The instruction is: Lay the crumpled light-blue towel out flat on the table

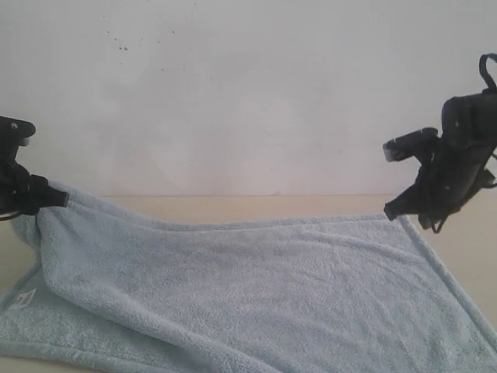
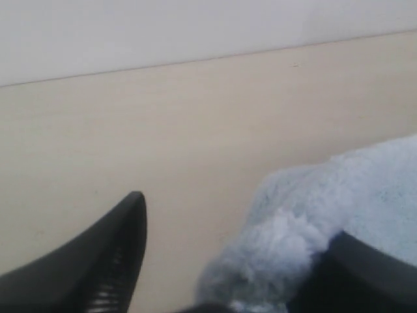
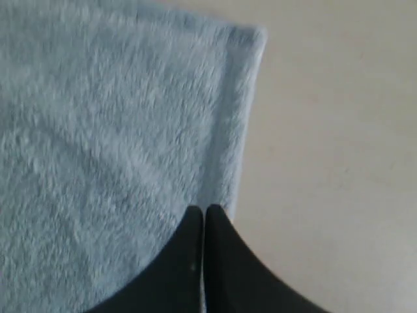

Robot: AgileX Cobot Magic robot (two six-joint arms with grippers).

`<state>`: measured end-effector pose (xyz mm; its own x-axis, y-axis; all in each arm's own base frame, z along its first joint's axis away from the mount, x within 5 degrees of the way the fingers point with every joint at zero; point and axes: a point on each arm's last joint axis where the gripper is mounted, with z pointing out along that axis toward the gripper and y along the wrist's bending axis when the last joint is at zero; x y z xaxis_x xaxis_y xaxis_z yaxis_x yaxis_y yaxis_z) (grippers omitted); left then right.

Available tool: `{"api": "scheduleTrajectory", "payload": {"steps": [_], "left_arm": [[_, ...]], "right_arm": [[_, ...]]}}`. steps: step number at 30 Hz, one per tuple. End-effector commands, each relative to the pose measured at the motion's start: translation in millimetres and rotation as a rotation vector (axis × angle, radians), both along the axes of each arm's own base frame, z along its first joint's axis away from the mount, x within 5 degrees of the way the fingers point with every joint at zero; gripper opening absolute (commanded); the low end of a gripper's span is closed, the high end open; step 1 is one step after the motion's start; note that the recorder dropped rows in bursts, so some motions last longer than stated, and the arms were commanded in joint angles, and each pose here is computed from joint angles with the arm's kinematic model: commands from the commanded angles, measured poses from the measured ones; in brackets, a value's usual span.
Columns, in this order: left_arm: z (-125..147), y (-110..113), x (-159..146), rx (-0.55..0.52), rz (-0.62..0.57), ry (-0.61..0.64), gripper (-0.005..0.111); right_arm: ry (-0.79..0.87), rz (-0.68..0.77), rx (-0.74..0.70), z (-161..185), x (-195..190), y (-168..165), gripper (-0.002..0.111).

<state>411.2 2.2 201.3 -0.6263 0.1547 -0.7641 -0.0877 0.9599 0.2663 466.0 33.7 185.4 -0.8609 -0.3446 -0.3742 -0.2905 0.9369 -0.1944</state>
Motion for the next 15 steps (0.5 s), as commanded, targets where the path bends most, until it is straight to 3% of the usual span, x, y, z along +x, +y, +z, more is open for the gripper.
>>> {"api": "scheduleTrajectory", "payload": {"steps": [1, 6, 9, 15], "left_arm": [[1, -2, 0, -0.016, -0.024, -0.004, 0.053], [2, -8, 2, -0.065, -0.09, -0.021, 0.055], [13, -12, 10, -0.078, -0.113, -0.06, 0.068], [38, 4, 22, 0.02, 0.038, -0.123, 0.076]], "right_arm": [[0.054, 0.012, 0.006, -12, -20, -2, 0.0], [-0.009, 0.022, 0.019, -7, -36, -3, 0.0], [-0.03, 0.03, 0.019, -1, -45, -3, 0.0], [-0.046, 0.042, 0.016, 9, -56, -4, 0.0]]}}
